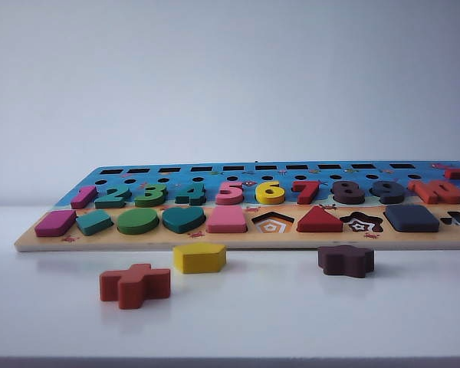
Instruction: Insert the cube into the slot.
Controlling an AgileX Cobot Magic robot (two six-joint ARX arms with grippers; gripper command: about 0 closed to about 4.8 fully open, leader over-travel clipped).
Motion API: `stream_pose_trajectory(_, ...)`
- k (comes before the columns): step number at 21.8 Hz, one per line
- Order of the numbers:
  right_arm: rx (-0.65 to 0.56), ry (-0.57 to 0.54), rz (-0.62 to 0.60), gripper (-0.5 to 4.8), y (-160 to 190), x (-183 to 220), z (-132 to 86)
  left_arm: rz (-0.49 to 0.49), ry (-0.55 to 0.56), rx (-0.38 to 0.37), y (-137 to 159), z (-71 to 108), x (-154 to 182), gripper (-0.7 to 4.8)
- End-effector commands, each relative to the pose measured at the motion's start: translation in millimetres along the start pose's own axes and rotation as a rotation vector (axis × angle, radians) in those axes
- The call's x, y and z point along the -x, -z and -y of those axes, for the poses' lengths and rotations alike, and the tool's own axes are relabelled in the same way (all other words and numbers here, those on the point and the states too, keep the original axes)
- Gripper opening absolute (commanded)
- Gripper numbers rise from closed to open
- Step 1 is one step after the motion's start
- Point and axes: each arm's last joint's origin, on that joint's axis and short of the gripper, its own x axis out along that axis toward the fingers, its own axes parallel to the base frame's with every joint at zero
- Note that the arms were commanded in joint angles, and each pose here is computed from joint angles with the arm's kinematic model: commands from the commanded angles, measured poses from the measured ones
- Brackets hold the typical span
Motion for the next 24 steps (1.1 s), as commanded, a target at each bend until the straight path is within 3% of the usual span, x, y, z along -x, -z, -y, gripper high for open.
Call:
stream_pose_trajectory(1, 0.001, 0.0, 0.012, -0.04, -1.0, 0.1, 0.0, 0.005, -0.005, -0.004, 1.4, 0.1, -0.7, 0.1)
stream_pose_trajectory(19, 0.001, 0.0, 0.012, -0.04, -1.0, 0.1, 0.0, 0.006, 0.011, 0.002, 2.8, 0.9, -1.1, 0.1)
stream_pose_trajectory(24, 0.001, 0.0, 0.012, -0.04, -1.0, 0.1, 0.0, 0.006, -0.019, 0.089, 2.5, 0.0, -1.1, 0.1)
